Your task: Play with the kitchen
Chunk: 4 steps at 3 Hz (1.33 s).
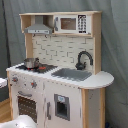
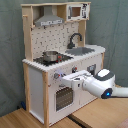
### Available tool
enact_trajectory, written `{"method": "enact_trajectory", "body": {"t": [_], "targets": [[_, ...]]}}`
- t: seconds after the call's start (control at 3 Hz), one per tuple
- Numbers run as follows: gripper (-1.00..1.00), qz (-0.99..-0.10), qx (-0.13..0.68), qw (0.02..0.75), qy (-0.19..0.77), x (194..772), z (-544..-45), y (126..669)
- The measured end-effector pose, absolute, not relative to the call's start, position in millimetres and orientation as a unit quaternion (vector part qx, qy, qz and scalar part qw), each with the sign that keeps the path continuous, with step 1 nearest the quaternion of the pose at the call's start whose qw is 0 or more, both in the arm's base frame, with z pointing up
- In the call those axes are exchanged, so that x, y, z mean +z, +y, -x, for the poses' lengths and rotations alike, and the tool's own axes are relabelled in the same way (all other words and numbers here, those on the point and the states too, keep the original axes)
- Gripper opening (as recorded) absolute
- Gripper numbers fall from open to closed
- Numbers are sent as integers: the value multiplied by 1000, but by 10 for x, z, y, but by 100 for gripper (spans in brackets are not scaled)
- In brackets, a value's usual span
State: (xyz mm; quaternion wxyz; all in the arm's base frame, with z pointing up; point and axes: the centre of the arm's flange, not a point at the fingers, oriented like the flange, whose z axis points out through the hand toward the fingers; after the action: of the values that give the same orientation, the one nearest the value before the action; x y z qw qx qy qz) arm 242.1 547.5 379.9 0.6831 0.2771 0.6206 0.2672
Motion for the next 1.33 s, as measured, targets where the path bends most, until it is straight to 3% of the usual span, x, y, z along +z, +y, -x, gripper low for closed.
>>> {"method": "enact_trajectory", "body": {"t": [0.33,1.33], "targets": [[100,-290,256,687,615,3871,-2259,5477],[100,-324,220,705,592,4902,-2627,4842]]}}
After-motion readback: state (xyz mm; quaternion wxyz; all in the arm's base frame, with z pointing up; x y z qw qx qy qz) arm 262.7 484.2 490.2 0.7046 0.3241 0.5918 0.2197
